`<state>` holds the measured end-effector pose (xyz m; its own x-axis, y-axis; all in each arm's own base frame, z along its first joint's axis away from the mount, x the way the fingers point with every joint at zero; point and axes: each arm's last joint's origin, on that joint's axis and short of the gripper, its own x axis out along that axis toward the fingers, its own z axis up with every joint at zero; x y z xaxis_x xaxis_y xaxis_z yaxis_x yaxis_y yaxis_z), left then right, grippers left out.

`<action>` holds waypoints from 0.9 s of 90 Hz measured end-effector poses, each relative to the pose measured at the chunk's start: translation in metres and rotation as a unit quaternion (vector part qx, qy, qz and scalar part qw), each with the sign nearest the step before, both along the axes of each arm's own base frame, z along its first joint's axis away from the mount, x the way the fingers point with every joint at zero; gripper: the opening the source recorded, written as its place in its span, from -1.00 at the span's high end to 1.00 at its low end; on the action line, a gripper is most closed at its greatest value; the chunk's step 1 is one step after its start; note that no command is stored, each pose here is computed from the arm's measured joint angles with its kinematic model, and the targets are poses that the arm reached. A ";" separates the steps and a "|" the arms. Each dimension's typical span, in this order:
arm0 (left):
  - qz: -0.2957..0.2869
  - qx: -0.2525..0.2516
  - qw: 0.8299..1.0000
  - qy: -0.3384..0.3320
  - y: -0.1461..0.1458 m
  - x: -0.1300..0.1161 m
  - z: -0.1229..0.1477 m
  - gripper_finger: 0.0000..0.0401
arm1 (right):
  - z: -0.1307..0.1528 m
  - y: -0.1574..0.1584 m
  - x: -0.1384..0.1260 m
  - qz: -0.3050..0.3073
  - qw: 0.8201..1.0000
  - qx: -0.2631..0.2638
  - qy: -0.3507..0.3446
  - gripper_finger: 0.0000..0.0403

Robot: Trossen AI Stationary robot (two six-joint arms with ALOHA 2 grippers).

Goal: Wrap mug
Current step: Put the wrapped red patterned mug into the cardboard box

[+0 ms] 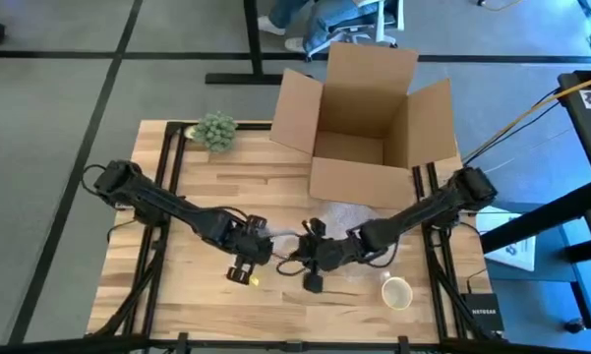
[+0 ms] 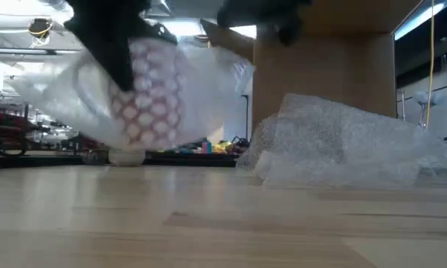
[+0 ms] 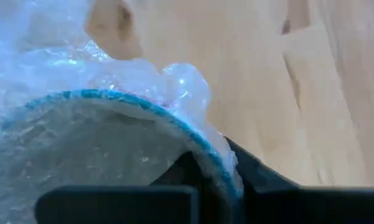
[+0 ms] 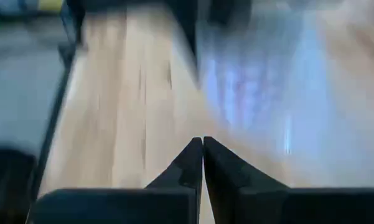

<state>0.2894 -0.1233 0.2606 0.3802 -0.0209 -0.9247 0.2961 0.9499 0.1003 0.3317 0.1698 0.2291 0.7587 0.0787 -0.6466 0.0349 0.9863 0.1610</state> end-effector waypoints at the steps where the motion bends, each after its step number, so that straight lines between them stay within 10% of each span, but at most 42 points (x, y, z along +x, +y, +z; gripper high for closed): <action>1: -0.001 -0.002 1.000 -0.005 0.000 -0.001 0.003 0.94 | 0.000 0.002 -0.001 0.002 1.000 0.003 0.001 1.00; 36: 0.052 -0.010 0.987 -0.152 0.031 -0.031 0.076 0.95 | -0.001 0.043 -0.029 -0.040 0.998 -0.040 -0.029 1.00; 59: 0.073 -0.046 0.919 -0.385 0.055 -0.025 0.146 0.95 | -0.025 0.048 -0.044 -0.100 0.994 -0.022 -0.027 1.00; 81: 0.064 0.038 0.868 -0.491 0.086 0.011 0.185 0.95 | -0.042 0.042 -0.052 -0.135 0.990 -0.028 -0.023 1.00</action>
